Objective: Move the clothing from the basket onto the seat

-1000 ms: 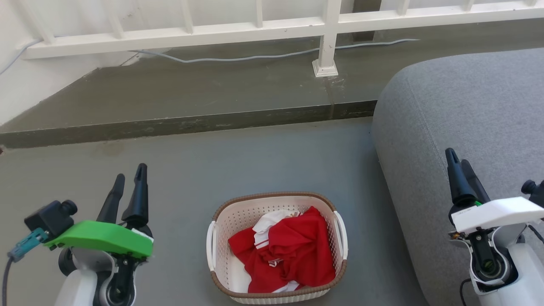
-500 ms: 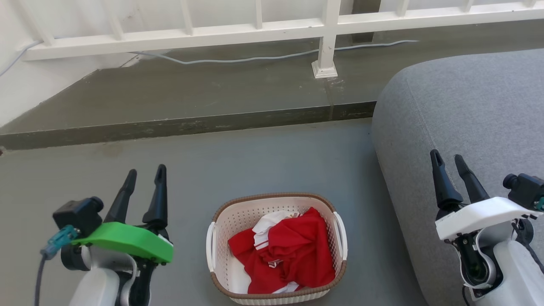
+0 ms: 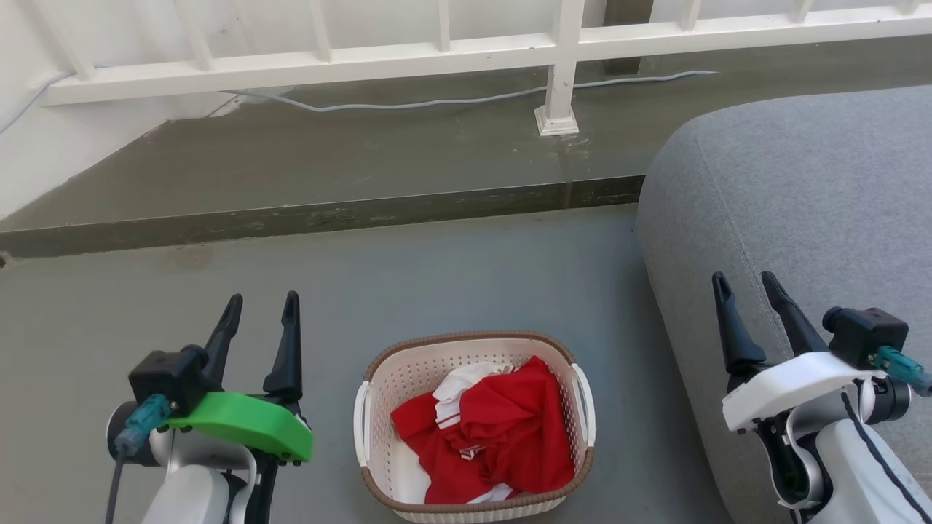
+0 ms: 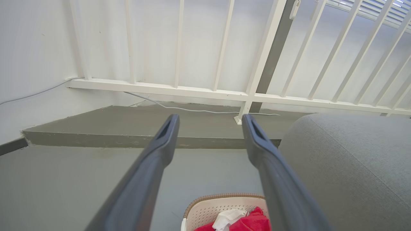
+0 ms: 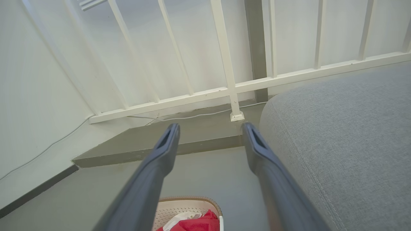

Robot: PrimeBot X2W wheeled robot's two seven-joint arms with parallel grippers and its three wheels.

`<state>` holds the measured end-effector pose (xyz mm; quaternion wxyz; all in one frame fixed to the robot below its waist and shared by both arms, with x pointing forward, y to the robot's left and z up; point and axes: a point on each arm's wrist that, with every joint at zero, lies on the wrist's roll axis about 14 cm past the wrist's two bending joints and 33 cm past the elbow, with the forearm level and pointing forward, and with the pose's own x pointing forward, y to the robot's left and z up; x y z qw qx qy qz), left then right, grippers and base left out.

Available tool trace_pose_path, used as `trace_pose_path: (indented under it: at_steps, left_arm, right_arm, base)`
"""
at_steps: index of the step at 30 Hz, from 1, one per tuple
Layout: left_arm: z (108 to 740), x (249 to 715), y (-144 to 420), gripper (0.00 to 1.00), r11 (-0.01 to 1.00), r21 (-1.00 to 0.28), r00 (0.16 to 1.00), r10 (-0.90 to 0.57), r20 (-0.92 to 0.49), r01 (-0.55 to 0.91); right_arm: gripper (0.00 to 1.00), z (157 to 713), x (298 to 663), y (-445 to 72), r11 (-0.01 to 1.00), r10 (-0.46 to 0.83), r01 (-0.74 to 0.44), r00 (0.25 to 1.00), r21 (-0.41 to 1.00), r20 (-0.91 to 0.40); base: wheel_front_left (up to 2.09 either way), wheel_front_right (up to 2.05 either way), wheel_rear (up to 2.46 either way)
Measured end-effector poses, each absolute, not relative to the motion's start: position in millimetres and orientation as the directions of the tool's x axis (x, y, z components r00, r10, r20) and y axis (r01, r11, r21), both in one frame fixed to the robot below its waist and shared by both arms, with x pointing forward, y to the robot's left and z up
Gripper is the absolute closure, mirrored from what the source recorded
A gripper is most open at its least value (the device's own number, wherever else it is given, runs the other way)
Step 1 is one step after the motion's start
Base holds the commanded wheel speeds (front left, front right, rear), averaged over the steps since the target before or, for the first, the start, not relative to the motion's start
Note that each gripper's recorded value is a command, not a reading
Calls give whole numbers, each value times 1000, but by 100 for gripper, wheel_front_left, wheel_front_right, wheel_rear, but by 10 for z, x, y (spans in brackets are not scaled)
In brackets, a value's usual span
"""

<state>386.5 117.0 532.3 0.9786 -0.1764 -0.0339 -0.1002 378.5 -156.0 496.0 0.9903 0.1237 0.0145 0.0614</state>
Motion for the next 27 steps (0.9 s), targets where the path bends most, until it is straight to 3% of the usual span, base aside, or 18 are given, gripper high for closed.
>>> trace_pose_path:
  at_steps: [17, 27]
  left_arm:
    - [5185, 3816, 1081, 0, 963, -176, 978, -192, 84, 204]
    - [5117, 3814, 1108, 0, 967, -174, 982, -176, 64, 184]
  right_arm:
    - [0, 4911, 3740, -1428, 984, 170, -170, 985, 61, 8]
    - [0, 4903, 3748, -1434, 984, 166, -166, 986, 61, 7]
  base:
    - [0, 0, 0]
    - [0, 0, 0]
